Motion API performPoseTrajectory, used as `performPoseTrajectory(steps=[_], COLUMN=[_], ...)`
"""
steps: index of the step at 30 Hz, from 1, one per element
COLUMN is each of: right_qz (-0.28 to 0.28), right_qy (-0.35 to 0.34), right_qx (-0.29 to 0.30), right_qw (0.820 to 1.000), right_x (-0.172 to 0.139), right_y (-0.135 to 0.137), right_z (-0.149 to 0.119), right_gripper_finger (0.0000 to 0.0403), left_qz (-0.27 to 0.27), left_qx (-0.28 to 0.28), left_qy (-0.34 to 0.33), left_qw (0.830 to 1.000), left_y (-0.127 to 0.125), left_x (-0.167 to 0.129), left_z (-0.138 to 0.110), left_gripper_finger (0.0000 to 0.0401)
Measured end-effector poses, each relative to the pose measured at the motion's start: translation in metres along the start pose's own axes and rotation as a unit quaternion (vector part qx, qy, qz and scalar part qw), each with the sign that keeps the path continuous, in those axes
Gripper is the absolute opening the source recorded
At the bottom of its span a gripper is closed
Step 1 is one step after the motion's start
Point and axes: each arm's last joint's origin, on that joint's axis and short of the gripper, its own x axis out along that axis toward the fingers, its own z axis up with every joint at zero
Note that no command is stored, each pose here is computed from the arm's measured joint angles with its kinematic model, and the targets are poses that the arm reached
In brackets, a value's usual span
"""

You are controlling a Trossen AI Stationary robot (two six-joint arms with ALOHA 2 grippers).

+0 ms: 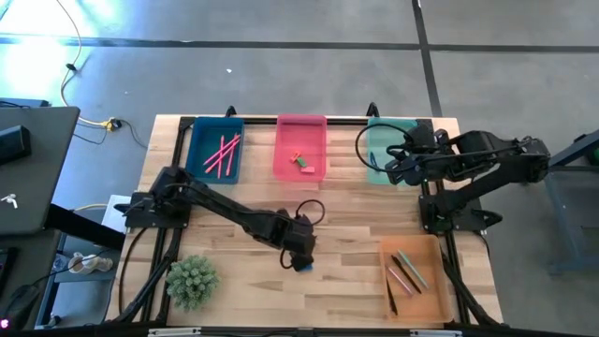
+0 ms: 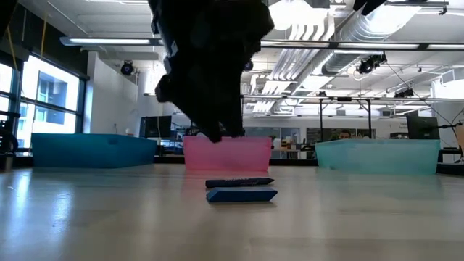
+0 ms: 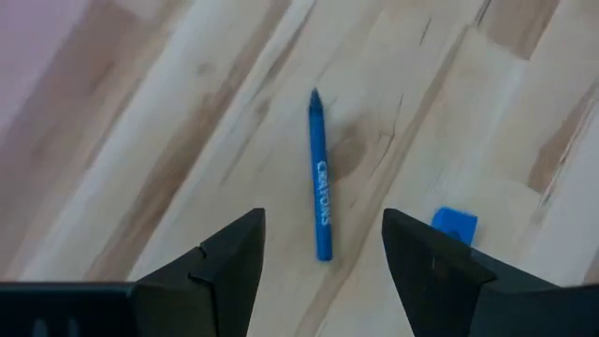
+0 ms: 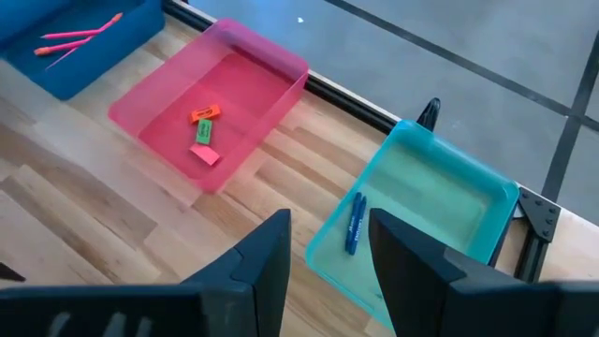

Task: Sort crayons/erasers/pens/pencils in bins
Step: Put the blue crayon into the green bin

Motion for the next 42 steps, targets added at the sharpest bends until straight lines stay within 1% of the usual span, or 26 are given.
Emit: performPoseTrajectory(steps=[6, 8, 10, 14, 18, 24, 26, 29, 36, 40, 42], right_qz=[0.000, 0.000, 0.002, 0.003, 0.003, 0.002, 0.002, 0.008, 0.027, 0.058, 0.080], right_qy=[0.000, 0.000, 0.003, 0.005, 0.006, 0.007, 0.008, 0.014, 0.034, 0.056, 0.072], right_qx=[0.001, 0.000, 0.001, 0.000, -0.003, -0.009, -0.012, -0.028, -0.071, -0.072, -0.066], right_qw=[1.000, 1.000, 1.000, 1.000, 1.000, 1.000, 1.000, 0.999, 0.997, 0.994, 0.992], right_x=[0.000, 0.000, 0.000, 0.000, 0.000, 0.001, 0.001, 0.001, -0.001, -0.006, -0.010], right_y=[0.000, 0.000, 0.000, 0.000, 0.001, 0.002, 0.002, 0.001, 0.000, -0.007, -0.011], right_z=[0.000, 0.000, 0.000, 0.000, 0.000, 0.000, 0.000, -0.001, -0.002, -0.003, -0.004], right_gripper_finger=[0.0138, 0.0138, 0.0138, 0.0138, 0.0138, 0.0138, 0.0138, 0.0138, 0.0138, 0.0138, 0.0138], left_qz=[0.008, 0.018, 0.012, 0.021, 0.040, 0.052, 0.053, 0.056, 0.049, 0.042, 0.034], left_qx=[0.000, 0.004, 0.001, 0.005, 0.009, 0.021, 0.031, 0.052, 0.097, 0.102, 0.099], left_qy=[0.015, 0.027, 0.023, 0.030, 0.028, 0.031, 0.032, 0.025, 0.021, 0.023, 0.028], left_qw=[1.000, 0.999, 1.000, 0.999, 0.999, 0.998, 0.998, 0.997, 0.994, 0.994, 0.994], left_y=[-0.003, -0.001, -0.004, -0.004, -0.003, -0.002, -0.002, -0.002, -0.004, -0.003, -0.002], left_x=[0.022, 0.027, 0.033, 0.043, 0.049, 0.054, 0.054, 0.055, 0.056, 0.056, 0.057], left_z=[-0.006, -0.009, -0.009, -0.012, -0.014, -0.017, -0.017, -0.016, -0.016, -0.015, -0.014], left_gripper_finger=[0.0204, 0.0204, 0.0204, 0.0204, 0.0204, 0.0197, 0.0185, 0.0157, 0.0068, 0.0022, 0.0008])
